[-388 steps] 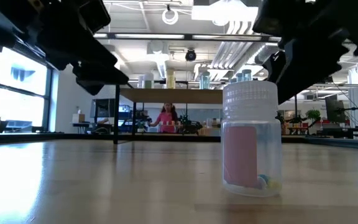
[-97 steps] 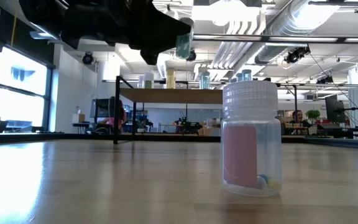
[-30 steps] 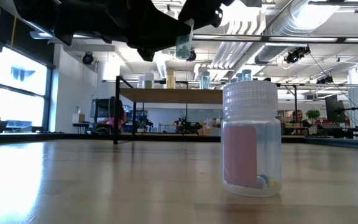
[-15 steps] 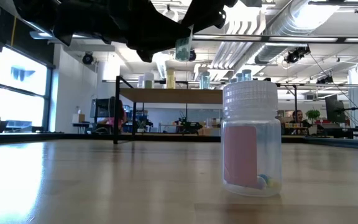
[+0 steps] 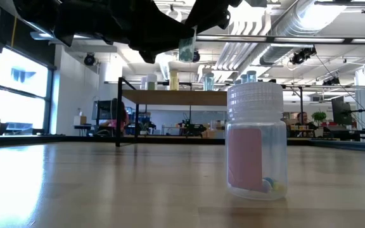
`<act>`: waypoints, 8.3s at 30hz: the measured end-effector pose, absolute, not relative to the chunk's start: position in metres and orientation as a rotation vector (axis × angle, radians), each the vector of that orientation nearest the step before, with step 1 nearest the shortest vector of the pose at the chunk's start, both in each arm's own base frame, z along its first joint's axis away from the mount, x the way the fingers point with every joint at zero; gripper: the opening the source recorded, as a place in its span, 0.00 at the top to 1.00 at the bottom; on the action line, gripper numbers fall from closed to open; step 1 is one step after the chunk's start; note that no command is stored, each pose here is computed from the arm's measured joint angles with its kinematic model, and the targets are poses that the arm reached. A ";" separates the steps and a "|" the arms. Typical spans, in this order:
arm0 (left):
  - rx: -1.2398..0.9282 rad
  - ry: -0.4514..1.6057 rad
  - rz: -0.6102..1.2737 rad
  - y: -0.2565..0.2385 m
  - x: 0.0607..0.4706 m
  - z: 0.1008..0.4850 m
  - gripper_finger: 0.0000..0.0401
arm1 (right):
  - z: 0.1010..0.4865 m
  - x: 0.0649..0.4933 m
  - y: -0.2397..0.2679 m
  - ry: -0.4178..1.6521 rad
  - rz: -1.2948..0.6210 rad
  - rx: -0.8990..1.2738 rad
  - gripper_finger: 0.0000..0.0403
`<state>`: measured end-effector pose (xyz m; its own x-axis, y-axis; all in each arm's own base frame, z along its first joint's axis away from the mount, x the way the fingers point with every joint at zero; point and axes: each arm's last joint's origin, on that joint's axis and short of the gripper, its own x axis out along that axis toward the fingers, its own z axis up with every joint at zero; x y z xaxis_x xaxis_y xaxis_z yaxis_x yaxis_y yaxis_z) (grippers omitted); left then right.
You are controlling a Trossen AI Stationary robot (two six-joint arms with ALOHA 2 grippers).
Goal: Pick and place medicine bottles onto shelf by color
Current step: Put the green pill bottle on the shelf aligned with the other green pill bottles, then put the white pill bottle on the shelf aligned with the other white pill bottles
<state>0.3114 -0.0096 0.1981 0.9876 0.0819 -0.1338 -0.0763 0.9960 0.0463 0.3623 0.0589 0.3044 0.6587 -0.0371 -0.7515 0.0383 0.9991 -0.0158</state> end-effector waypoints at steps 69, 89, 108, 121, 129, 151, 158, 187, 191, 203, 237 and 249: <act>0.101 0.230 0.148 -0.018 0.282 0.229 0.46 | 0.416 0.261 -0.021 0.585 -0.438 -0.004 0.73; 0.093 0.230 0.144 -0.018 0.282 0.228 0.46 | 0.349 0.275 -0.096 0.745 -0.545 0.173 0.73; 0.093 0.231 0.144 -0.018 0.282 0.228 0.46 | 0.303 0.311 -0.109 0.859 -0.523 0.114 0.73; 0.093 0.231 0.144 -0.018 0.282 0.228 0.46 | 0.304 0.313 -0.110 0.836 -0.496 0.089 0.73; 0.093 0.231 0.144 -0.018 0.282 0.228 0.46 | 0.305 0.313 -0.110 0.837 -0.508 0.066 0.72; 0.093 0.231 0.144 -0.018 0.282 0.228 0.46 | 0.305 0.313 -0.110 0.835 -0.510 0.070 0.59; 0.093 0.232 0.144 -0.018 0.282 0.228 0.46 | 0.305 0.314 -0.107 0.830 -0.498 0.089 0.59; 0.093 0.232 0.144 -0.018 0.282 0.228 0.46 | 0.287 0.323 -0.109 0.896 -0.544 0.112 0.59; 0.093 0.232 0.143 -0.018 0.282 0.228 0.46 | 0.287 0.322 -0.109 0.892 -0.569 0.112 0.59; 0.093 0.232 0.143 -0.018 0.282 0.228 0.46 | 0.286 0.320 -0.109 0.910 -0.604 0.101 0.59; -0.009 0.522 0.116 -0.033 0.240 0.229 0.46 | 0.349 0.301 -0.027 1.176 -0.242 0.126 0.59; 0.044 0.591 0.152 -0.053 0.228 0.218 0.46 | 0.278 0.296 0.023 1.354 -0.078 0.119 0.59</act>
<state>0.2283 -0.0528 0.2178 0.8197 0.1555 -0.5513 -0.1306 0.9878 0.0845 0.2959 0.0231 0.2779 0.2137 0.0134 -0.9768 0.1249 0.9913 0.0409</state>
